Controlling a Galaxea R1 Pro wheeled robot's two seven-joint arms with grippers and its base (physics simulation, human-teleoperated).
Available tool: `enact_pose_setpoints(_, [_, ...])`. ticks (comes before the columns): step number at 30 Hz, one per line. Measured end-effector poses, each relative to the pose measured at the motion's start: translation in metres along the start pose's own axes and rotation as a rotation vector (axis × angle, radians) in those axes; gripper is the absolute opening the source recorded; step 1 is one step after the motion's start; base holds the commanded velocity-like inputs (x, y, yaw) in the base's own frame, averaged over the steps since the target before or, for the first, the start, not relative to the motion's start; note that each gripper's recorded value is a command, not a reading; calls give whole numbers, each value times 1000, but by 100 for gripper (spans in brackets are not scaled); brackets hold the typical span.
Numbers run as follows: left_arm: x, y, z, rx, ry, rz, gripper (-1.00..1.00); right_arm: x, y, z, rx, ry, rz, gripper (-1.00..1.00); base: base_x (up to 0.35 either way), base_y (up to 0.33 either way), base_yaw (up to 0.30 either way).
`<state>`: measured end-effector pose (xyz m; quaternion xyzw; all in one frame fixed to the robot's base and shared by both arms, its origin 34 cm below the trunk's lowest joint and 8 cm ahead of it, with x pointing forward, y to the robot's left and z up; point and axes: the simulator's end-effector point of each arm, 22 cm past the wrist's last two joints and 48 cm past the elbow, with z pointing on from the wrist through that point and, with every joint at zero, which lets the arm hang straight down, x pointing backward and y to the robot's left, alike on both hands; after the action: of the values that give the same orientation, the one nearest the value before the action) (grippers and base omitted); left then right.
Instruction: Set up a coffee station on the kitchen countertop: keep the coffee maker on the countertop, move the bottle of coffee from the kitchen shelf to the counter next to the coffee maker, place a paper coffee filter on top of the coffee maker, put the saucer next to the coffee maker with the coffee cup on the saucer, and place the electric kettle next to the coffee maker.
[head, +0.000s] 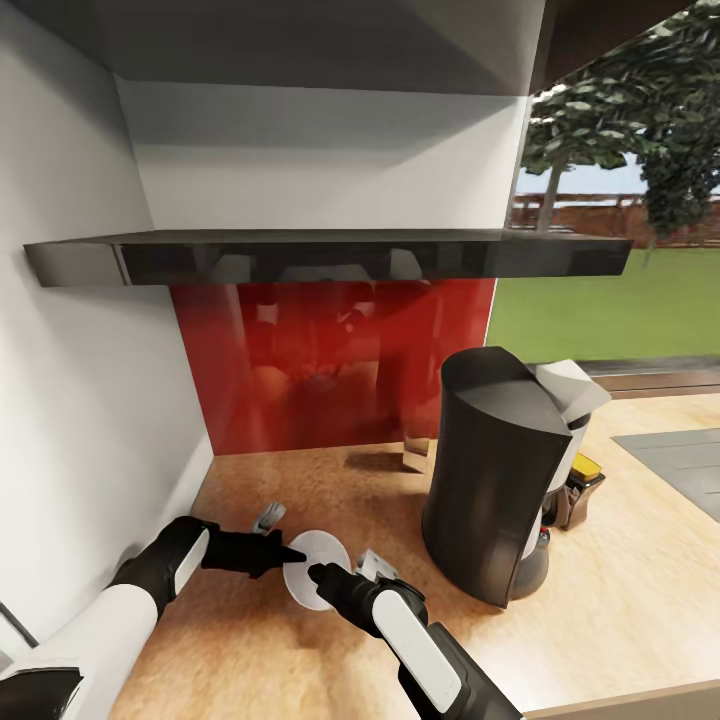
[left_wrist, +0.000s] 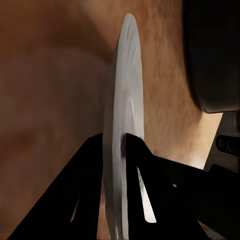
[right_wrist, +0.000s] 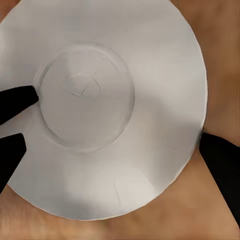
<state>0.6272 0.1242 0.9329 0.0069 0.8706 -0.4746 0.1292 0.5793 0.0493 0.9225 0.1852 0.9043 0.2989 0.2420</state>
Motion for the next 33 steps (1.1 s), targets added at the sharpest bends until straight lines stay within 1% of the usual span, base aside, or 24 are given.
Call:
enact_pose_setpoints(20, [-2,2,-3,-1,-6,1,-100,-1,4,-1,-9,-1,2,100,0,0,0])
enact_pose_setpoints(22, [-4,5,-7,-5,-12,-2,-100,-1,5,-2,-12,-3,2,100,0,0,0])
enact_pose_setpoints(26, [-14,24,-36,-36,-45,-26,-100,-2,5,-2,-13,-4,1,100,0,0,0])
enact_pose_setpoints(28, [-17,29,-44,-46,-54,-32,-100,-2,6,-2,-13,-5,1,100,0,0,0])
enact_pose_setpoints(29, [-20,36,-55,-58,-65,-39,-100,-3,7,-3,-16,-8,-3,100,0,0,0])
enact_pose_setpoints(30, [-22,39,-60,-63,-71,-44,-100,-4,9,-4,-20,-11,-5,100,0,0,0])
enact_pose_setpoints(33, [-22,39,-60,-64,-70,-44,-100,-7,14,-6,-31,-17,-6,100,0,0,0])
